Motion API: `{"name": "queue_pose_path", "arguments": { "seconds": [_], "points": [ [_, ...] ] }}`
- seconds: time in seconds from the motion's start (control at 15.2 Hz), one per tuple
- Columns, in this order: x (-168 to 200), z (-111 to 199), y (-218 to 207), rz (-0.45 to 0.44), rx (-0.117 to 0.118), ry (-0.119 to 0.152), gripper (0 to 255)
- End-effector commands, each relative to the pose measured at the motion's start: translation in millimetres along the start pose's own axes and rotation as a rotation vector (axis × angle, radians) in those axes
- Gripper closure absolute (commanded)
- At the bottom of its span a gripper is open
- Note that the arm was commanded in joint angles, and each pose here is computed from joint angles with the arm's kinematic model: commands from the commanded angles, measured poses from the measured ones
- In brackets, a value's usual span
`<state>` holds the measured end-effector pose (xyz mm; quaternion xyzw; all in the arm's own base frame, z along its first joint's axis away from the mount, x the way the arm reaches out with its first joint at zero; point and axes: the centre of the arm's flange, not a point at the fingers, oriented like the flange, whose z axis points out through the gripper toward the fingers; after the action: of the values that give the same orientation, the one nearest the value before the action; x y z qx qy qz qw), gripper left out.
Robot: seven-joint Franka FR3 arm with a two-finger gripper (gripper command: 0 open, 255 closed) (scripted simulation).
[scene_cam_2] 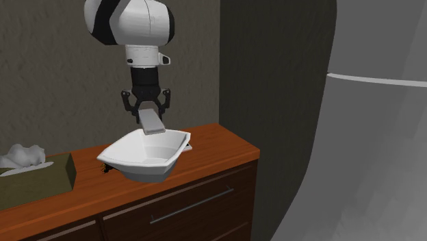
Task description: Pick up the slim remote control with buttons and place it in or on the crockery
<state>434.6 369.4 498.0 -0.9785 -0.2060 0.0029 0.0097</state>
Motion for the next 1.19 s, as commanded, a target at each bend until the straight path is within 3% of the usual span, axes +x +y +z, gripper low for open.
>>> {"name": "queue_pose_path", "arguments": {
  "seconds": [0.0, 0.73, 1.12],
  "points": [
    [-3.4, 7.6, -7.3, 0.002, 0.0, 0.001, 255],
    [-3.3, 67.9, -6.0, 0.002, 0.0, 0.001, 255],
    [-3.3, 67.9, -6.0, 0.002, 0.0, 0.001, 255]
  ]
}}
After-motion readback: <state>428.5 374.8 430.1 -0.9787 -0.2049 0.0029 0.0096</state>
